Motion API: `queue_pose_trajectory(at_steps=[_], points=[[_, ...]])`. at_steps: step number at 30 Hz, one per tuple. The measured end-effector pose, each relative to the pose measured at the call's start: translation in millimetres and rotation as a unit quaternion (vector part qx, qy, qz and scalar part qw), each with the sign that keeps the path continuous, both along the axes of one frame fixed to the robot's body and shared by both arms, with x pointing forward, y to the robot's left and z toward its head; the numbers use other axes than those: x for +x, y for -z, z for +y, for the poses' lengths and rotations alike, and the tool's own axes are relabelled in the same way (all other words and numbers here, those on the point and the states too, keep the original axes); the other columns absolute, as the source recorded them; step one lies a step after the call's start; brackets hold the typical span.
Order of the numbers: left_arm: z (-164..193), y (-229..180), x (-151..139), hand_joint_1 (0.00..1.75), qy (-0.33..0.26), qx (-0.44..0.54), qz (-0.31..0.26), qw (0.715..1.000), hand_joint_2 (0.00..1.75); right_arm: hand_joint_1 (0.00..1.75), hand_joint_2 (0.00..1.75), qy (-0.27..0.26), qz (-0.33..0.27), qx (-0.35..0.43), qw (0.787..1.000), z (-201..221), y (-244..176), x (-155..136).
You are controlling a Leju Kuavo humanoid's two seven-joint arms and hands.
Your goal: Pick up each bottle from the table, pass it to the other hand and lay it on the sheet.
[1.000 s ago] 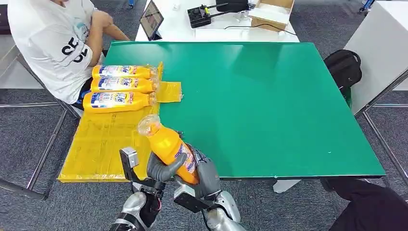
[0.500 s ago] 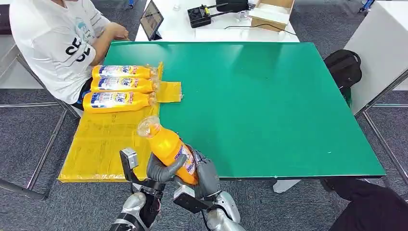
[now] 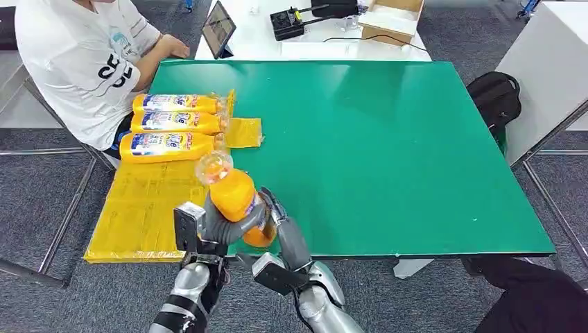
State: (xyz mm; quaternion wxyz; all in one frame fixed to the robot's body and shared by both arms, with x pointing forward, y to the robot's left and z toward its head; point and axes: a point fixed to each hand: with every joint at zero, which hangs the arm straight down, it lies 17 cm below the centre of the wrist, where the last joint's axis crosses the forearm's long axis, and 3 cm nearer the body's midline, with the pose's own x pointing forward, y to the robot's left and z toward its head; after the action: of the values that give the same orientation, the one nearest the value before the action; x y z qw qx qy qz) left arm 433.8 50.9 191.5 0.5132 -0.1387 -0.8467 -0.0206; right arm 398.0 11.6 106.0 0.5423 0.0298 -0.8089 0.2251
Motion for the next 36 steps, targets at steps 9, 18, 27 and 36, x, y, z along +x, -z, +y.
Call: queue_pose_trajectory(at_steps=[9,18,27,36], points=[[58,-35,37,1.75,-0.114,-0.001,-0.030,0.993,1.75,0.00,0.00,-0.005,-0.013,0.042,0.999,-4,-24,1],[104,-52,59,1.75,-0.177,-0.011,-0.039,0.983,1.75,0.00,0.00,-0.001,-0.014,0.053,0.999,-8,-28,3],[162,-61,63,1.75,-0.370,0.162,-0.097,0.910,1.75,0.00,0.00,0.028,-0.030,0.100,0.994,-24,-50,9],[155,-24,82,1.75,-0.364,0.542,-0.175,0.737,1.75,0.00,0.00,0.094,-0.068,0.146,0.982,-58,-86,16]])
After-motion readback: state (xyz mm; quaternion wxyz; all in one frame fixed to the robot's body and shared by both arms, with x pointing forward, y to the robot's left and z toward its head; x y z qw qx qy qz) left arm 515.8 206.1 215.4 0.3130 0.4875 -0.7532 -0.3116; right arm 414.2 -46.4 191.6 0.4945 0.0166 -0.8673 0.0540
